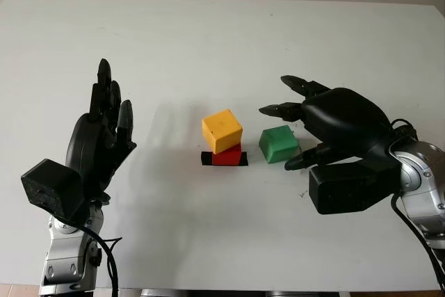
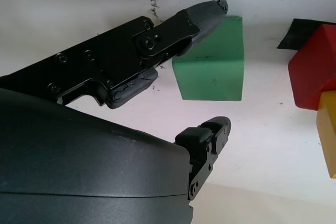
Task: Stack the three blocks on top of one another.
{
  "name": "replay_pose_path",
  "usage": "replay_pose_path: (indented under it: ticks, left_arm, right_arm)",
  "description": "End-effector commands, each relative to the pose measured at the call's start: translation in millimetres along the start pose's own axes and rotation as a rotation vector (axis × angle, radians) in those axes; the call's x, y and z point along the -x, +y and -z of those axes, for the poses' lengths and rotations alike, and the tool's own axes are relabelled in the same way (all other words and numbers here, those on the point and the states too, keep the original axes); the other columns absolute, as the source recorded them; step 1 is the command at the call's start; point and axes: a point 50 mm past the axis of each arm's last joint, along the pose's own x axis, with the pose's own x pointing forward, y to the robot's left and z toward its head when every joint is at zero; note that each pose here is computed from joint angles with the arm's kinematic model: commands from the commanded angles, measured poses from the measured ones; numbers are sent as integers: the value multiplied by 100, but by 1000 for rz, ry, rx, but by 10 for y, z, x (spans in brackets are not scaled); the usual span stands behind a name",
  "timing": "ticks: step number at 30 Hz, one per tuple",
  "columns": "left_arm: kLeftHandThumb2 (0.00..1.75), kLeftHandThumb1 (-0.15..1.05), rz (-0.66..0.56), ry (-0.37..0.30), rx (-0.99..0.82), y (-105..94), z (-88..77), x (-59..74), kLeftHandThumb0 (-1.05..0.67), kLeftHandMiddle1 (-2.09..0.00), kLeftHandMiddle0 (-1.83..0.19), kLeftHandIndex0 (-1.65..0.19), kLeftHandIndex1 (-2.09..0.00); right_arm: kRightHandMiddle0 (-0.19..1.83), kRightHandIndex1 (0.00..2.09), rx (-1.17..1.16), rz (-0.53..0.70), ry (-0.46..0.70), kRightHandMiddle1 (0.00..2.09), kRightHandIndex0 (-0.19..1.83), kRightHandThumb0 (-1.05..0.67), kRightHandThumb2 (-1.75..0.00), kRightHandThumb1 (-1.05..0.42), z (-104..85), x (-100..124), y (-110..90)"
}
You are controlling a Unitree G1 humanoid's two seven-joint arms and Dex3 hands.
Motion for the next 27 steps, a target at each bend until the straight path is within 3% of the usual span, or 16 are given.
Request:
replay_pose_path:
  ticks: [1, 13, 16, 17, 20, 27]
  left_arm:
    - [65, 105, 2, -12, -14, -3, -34, 5, -72, 0, 19, 19, 0]
    - [64, 105, 8, -3, -13, -14, -38, -6, -72, 0, 19, 19, 0]
    - [64, 105, 9, -3, -10, -12, -42, -4, -72, 0, 19, 19, 0]
    - [64, 105, 8, -5, -8, -12, -44, -5, -72, 0, 19, 19, 0]
    - [64, 105, 9, -14, -14, -9, -50, -3, -73, 0, 19, 19, 0]
    - [64, 105, 22, -18, -6, -8, -61, -3, -72, 0, 19, 19, 0]
  right_arm:
    - [54, 6, -38, -1, -4, 8, 6, -62, -5, -87, -10, 0, 54]
    - [77, 8, -91, 49, -7, 24, 15, -43, -6, -90, -8, -14, 81]
    - [61, 7, -62, 65, -14, 78, 22, -37, -6, -94, -2, -14, 66]
    - [60, 7, -47, 69, -15, 87, 24, -36, -6, -95, -1, -13, 60]
    - [57, 7, -11, 68, -3, 102, 27, -35, -5, -95, 4, -11, 41]
    - [54, 7, 35, 76, -4, 109, 30, -35, -5, -94, 39, 4, -19]
